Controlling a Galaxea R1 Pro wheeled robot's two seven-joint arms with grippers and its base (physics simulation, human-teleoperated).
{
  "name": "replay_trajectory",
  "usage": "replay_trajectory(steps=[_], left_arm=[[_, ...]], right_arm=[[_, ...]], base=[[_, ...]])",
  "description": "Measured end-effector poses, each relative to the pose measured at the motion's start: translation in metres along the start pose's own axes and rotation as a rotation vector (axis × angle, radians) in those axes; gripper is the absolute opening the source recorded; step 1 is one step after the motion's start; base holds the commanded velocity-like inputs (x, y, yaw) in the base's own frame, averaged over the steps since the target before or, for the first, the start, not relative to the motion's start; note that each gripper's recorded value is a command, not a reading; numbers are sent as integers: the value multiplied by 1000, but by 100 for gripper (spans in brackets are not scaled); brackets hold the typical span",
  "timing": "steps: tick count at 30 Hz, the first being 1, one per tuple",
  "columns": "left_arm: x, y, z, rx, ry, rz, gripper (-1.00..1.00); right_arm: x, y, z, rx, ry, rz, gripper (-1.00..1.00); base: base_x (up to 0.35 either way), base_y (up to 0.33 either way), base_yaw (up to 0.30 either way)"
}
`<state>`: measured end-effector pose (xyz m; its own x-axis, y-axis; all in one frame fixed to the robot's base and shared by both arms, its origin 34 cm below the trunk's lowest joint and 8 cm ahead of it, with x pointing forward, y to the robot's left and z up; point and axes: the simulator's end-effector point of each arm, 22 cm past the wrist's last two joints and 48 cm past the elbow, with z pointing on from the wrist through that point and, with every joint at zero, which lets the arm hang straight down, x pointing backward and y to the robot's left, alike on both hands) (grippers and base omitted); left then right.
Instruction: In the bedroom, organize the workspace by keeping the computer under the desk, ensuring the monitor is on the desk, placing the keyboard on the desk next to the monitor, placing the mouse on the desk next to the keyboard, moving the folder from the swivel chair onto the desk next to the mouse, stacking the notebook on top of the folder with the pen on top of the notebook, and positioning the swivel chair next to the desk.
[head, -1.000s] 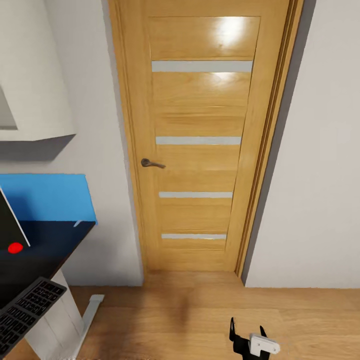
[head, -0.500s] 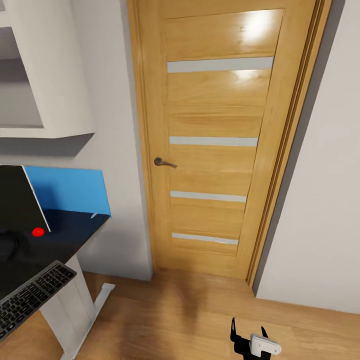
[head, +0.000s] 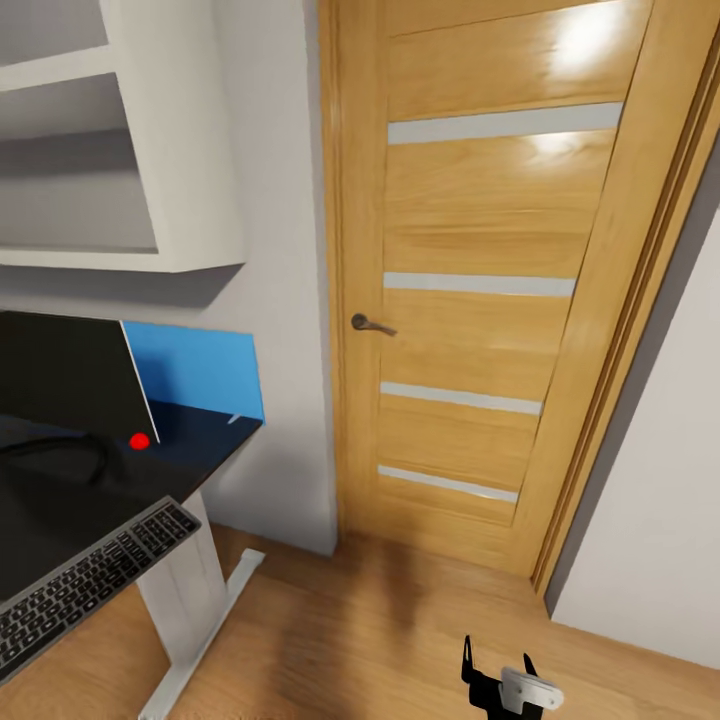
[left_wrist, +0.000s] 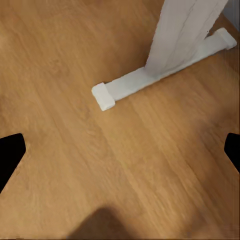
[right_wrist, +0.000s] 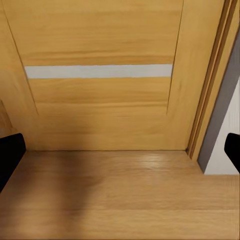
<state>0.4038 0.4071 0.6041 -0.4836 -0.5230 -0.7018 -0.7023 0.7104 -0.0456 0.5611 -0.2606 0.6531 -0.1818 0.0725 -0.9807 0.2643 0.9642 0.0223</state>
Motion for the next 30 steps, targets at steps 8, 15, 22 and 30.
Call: replay_trajectory(steps=[8,15,22,30], left_arm=[[-7,18,4,-39,-4,-58,100],[-5,17,4,-39,-1,-60,100],[-3,14,3,-32,3,-56,100],[10,-11,-3,26,19,-6,100]], right_arm=[[0,1,0,-4,0,-2,100],[0,0,0,-1,-1,1,100],[0,0,0,3,-1,4,100],[0,-4,1,11,1,4,100]], base=[[0,0,111],[0,0,216],[0,0,261],[0,0,264]])
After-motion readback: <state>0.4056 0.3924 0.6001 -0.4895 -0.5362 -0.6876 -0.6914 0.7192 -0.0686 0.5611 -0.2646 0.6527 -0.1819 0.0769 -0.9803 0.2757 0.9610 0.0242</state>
